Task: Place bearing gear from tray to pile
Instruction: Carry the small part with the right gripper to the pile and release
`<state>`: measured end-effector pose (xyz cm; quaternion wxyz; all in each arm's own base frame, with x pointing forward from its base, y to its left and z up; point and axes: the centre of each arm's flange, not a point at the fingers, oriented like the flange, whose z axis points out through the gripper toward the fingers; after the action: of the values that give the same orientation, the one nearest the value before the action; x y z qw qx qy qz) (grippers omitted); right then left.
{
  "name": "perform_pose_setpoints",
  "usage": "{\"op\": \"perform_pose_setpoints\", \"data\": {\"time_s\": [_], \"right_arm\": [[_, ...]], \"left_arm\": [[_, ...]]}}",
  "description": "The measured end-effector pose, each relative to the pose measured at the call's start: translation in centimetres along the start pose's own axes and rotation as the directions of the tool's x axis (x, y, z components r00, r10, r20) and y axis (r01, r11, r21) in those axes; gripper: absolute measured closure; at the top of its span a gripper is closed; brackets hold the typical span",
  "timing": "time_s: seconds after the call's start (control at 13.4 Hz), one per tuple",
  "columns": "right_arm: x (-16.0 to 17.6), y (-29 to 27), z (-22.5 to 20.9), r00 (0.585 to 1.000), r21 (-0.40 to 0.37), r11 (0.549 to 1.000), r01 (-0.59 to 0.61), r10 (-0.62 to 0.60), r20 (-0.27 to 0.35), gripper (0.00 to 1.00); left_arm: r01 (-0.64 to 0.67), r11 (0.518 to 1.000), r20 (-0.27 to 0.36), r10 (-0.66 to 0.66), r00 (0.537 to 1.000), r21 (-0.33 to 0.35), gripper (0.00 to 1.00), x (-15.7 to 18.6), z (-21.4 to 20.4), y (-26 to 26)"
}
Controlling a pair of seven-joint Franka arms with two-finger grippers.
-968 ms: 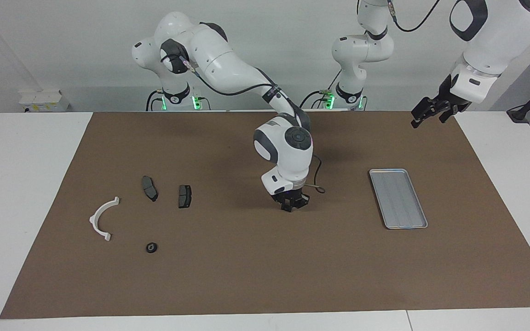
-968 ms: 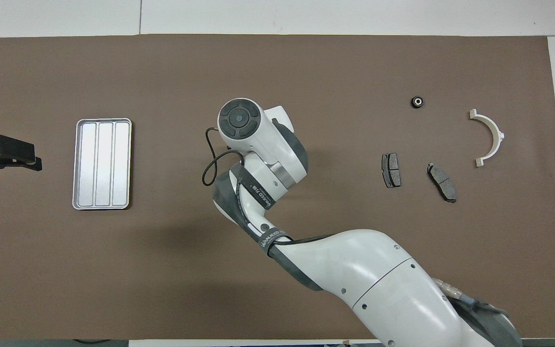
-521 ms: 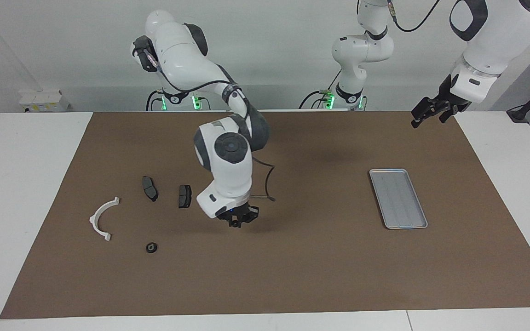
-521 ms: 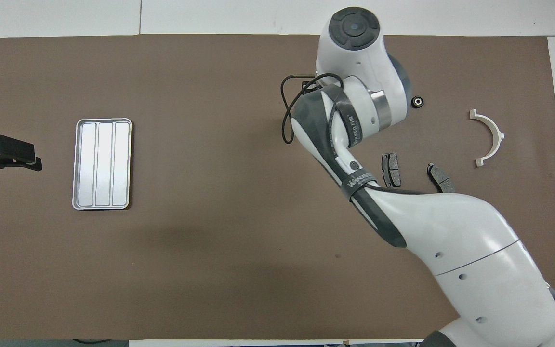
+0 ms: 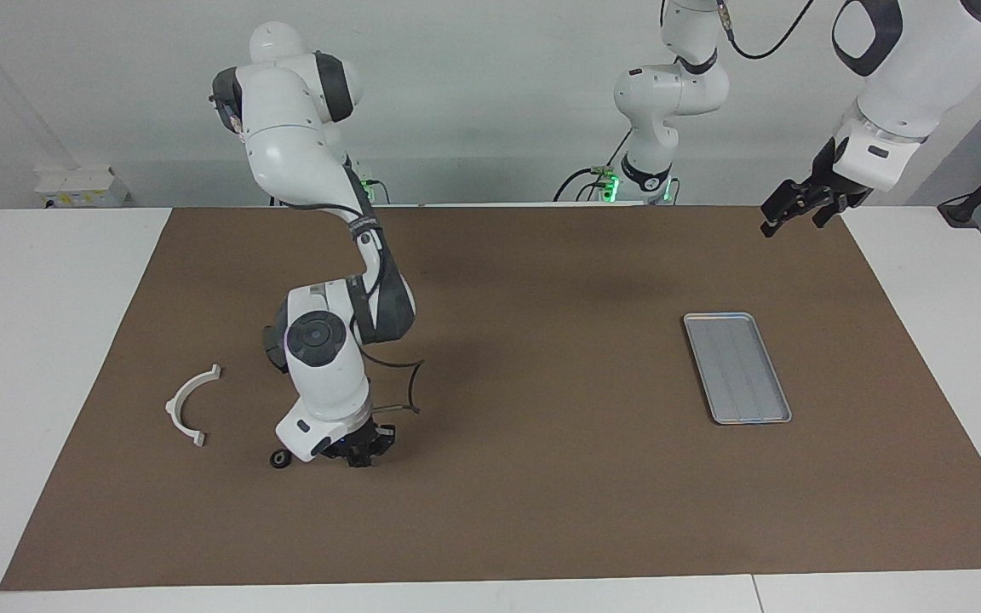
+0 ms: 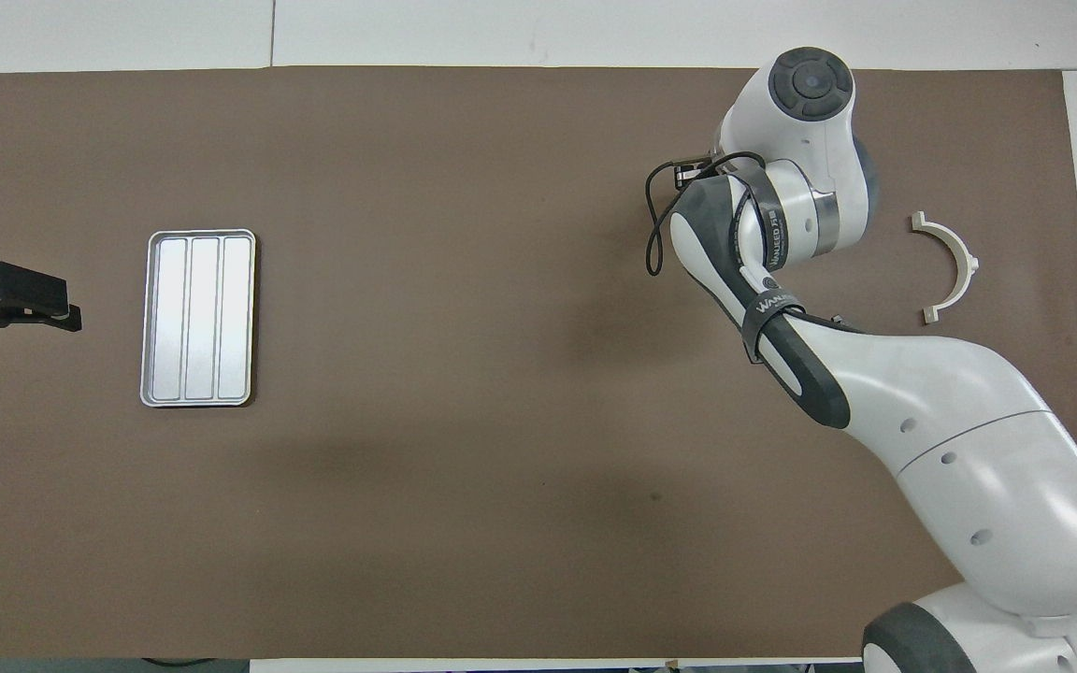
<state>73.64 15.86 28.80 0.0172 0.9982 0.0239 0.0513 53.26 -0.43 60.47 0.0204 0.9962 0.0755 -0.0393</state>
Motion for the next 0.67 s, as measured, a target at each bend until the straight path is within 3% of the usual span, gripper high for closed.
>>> {"op": "perform_pose_setpoints", "data": {"time_s": [0.37, 0.45, 0.67], "right_arm": [[-0.43, -0.09, -0.02, 1.000, 0.003, 1.000, 0.004, -0.004, -0.005, 0.76], [-0.45, -0.08, 0.02, 1.000, 0.003, 1.000, 0.004, -0.004, -0.005, 0.71], [-0.60, -0.37, 0.17, 1.000, 0.005, 1.000, 0.008, -0.008, 0.000, 0.37]], "left_arm": [[0.000, 1.000, 0.000, 0.000, 1.000, 0.000, 0.00, 0.00, 0.00, 0.00], [0.000, 1.000, 0.000, 0.000, 1.000, 0.000, 0.00, 0.00, 0.00, 0.00], [0.000, 1.000, 0.000, 0.000, 1.000, 0.000, 0.00, 0.00, 0.00, 0.00]]}}
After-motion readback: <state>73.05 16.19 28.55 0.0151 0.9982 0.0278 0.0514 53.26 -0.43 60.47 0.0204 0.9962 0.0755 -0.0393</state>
